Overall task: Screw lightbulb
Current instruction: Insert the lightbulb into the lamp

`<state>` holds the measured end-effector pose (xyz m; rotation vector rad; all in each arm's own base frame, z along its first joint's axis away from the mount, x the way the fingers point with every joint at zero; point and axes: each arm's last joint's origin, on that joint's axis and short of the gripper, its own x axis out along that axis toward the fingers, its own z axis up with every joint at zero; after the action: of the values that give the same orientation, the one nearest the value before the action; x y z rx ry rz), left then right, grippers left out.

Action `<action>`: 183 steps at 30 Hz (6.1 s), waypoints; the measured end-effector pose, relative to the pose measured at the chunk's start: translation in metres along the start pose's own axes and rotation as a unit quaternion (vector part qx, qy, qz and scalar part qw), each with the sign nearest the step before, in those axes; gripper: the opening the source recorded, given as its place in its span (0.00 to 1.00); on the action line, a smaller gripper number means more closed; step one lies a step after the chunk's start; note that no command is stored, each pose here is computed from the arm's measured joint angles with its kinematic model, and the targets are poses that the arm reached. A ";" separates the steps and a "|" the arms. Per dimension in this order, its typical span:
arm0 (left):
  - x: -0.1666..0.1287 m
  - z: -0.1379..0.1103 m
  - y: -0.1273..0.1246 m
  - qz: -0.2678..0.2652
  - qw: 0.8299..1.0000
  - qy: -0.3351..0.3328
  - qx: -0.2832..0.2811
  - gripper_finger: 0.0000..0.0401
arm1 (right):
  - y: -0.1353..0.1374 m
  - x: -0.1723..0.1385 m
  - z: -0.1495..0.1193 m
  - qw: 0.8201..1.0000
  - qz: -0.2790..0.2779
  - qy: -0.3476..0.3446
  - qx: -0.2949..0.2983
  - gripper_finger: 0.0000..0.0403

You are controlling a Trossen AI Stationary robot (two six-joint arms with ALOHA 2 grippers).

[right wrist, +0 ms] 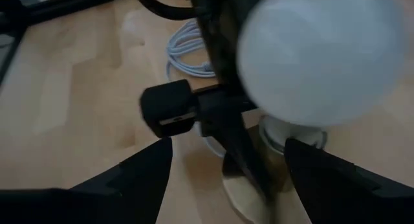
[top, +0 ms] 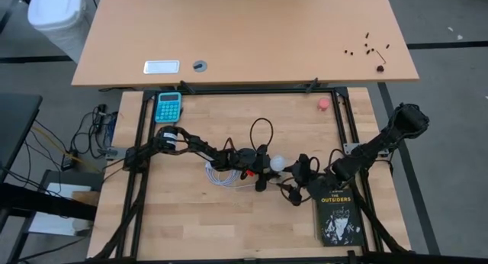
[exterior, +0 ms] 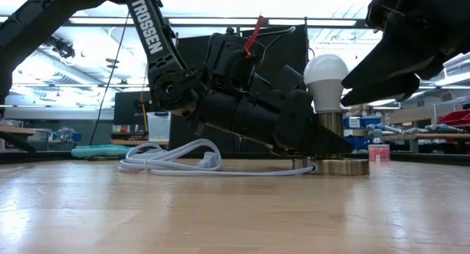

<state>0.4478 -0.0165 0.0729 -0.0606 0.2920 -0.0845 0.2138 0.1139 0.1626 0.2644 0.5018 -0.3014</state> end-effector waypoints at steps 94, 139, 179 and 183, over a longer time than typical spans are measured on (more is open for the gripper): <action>0.000 0.000 -0.001 -0.001 1.000 -0.001 0.000 0.48 | 0.016 -0.022 -0.021 1.000 0.023 0.012 0.000 0.77; 0.000 0.000 -0.001 -0.001 1.000 -0.001 0.000 0.48 | -0.003 -0.023 -0.032 0.995 -0.078 0.022 0.061 0.77; 0.000 0.000 -0.001 -0.003 1.000 -0.002 0.001 0.48 | -0.002 0.000 0.000 0.999 -0.029 -0.015 -0.017 0.77; 0.000 0.000 -0.001 -0.002 1.000 -0.002 0.000 0.48 | 0.001 -0.002 -0.002 1.000 -0.011 -0.008 -0.013 0.77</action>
<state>0.4479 -0.0176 0.0734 -0.0605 0.2881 -0.0892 0.2112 0.1165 0.1620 0.2308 0.4927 -0.3182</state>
